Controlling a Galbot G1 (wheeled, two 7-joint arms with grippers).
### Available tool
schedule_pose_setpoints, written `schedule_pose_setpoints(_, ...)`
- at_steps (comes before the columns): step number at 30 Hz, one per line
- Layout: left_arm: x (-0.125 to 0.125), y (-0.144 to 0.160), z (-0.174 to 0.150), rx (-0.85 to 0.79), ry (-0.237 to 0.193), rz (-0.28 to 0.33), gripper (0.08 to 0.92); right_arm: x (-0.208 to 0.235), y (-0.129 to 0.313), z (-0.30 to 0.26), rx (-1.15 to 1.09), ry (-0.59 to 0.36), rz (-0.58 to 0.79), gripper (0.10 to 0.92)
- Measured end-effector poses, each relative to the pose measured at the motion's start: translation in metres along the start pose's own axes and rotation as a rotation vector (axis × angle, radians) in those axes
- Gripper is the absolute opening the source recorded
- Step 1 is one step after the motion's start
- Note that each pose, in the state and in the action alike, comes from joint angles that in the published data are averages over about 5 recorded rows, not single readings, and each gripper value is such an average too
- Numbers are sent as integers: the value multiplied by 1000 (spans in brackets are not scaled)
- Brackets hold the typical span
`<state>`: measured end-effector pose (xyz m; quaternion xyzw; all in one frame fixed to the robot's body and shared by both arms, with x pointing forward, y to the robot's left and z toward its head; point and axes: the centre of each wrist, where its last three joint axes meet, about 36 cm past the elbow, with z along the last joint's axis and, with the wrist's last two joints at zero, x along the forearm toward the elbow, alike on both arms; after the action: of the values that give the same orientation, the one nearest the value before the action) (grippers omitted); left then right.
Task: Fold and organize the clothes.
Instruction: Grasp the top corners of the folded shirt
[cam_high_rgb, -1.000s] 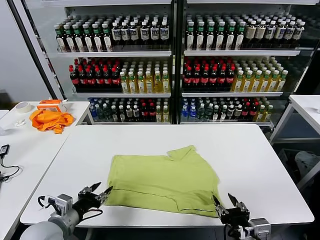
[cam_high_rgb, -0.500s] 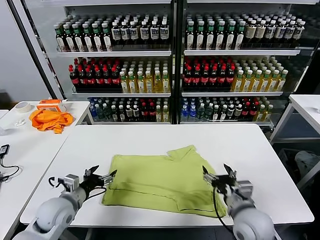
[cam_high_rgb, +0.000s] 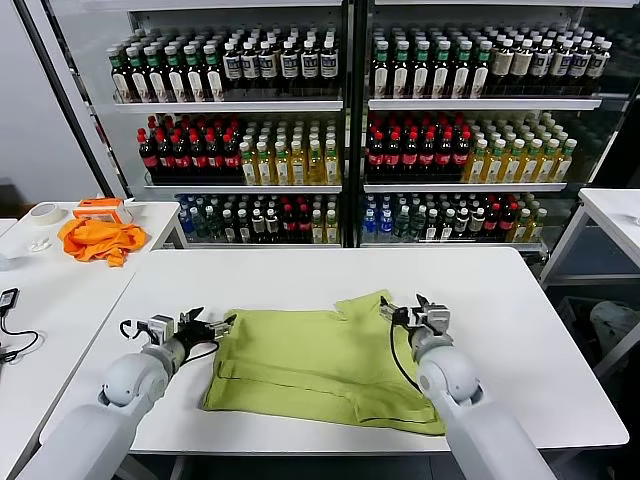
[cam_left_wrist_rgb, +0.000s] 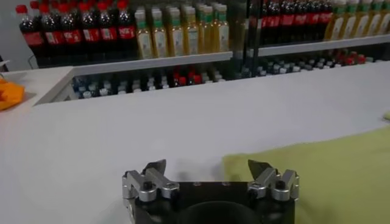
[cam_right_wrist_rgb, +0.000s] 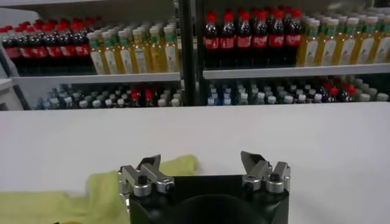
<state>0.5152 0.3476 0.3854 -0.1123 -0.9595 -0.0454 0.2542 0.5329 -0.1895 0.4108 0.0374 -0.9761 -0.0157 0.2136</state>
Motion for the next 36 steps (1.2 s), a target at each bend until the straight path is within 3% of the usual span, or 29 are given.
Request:
schedule_pose_setpoints(18,-15,11,-4,1,0,11,823,-48,24,11,-11,66,13,798)
schedule_pose_setpoints(23,-15,8,-1,1,-1,28,778,-49,27,13,-11,84,21,664)
schedule_pose_setpoints(36,-17,-4,9,16,-1,69,403,-46,28,17,-6,110,20,291)
